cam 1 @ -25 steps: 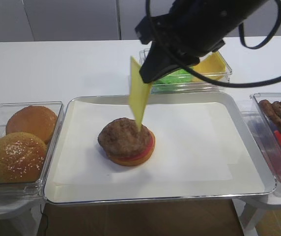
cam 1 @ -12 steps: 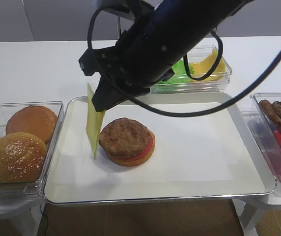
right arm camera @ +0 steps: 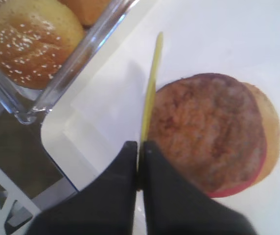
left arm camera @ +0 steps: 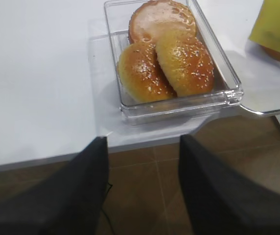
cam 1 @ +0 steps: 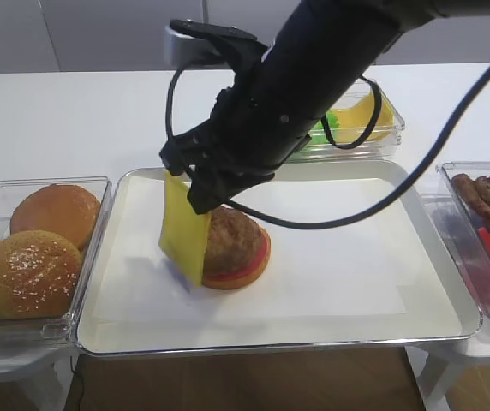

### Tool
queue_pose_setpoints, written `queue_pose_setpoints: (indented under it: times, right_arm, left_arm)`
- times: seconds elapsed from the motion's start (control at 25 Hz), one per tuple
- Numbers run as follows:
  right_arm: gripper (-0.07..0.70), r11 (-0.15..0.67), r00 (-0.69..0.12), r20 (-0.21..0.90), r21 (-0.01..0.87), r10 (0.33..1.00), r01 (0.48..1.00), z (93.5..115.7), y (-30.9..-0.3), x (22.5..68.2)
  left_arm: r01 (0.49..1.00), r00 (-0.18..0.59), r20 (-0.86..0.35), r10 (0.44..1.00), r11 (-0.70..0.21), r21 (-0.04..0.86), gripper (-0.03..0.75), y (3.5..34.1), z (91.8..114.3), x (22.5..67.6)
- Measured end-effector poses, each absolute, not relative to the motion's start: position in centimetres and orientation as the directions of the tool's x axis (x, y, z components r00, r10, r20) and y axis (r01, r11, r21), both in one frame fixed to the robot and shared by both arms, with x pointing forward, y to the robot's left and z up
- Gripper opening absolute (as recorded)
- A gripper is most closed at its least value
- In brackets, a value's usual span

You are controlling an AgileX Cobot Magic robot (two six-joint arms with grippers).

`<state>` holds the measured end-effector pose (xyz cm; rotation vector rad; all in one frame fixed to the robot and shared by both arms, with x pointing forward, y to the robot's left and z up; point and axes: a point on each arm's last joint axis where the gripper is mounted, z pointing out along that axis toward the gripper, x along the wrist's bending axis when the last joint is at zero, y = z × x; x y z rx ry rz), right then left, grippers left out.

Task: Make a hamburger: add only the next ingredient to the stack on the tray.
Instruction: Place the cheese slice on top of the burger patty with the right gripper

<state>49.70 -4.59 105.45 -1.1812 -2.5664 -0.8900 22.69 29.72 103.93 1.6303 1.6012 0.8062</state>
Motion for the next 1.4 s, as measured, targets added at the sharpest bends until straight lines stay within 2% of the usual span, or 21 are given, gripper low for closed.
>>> queue_pose_setpoints:
  times: [0.4, 0.6, 0.92, 1.24, 1.32, 1.4]
  right_arm:
    - [0.011, 0.563, -0.684, 0.230, 0.421, 0.692, 0.711, 104.6, -5.8, 50.5]
    - [0.011, 0.563, -0.679, 0.220, 0.415, 0.700, 0.715, 104.5, -5.8, 50.6]
    - [0.011, 0.574, -0.672, 0.218, 0.377, 0.707, 0.727, 103.0, -5.5, 51.0]
    - [0.013, 0.582, -0.672, 0.197, 0.368, 0.713, 0.725, 102.9, -5.7, 51.1]
    - [0.029, 0.569, -0.658, 0.202, 0.362, 0.726, 0.739, 102.9, -5.8, 51.1]
    - [0.083, 0.561, -0.649, 0.203, 0.360, 0.733, 0.746, 102.9, -5.8, 51.1]
  left_arm:
    - [0.560, 0.041, -0.043, 0.998, 0.013, 0.828, 0.352, 29.7, 103.9, 22.7]
    - [0.560, 0.041, -0.043, 0.998, 0.013, 0.828, 0.352, 29.7, 103.9, 22.7]
    - [0.560, 0.041, -0.043, 0.998, 0.013, 0.828, 0.352, 29.7, 103.9, 22.7]
    - [0.560, 0.041, -0.043, 0.998, 0.013, 0.828, 0.352, 29.7, 103.9, 22.7]
    - [0.560, 0.041, -0.043, 0.998, 0.013, 0.828, 0.352, 29.7, 103.9, 22.7]
    - [0.560, 0.041, -0.043, 0.998, 0.013, 0.828, 0.352, 29.7, 103.9, 22.7]
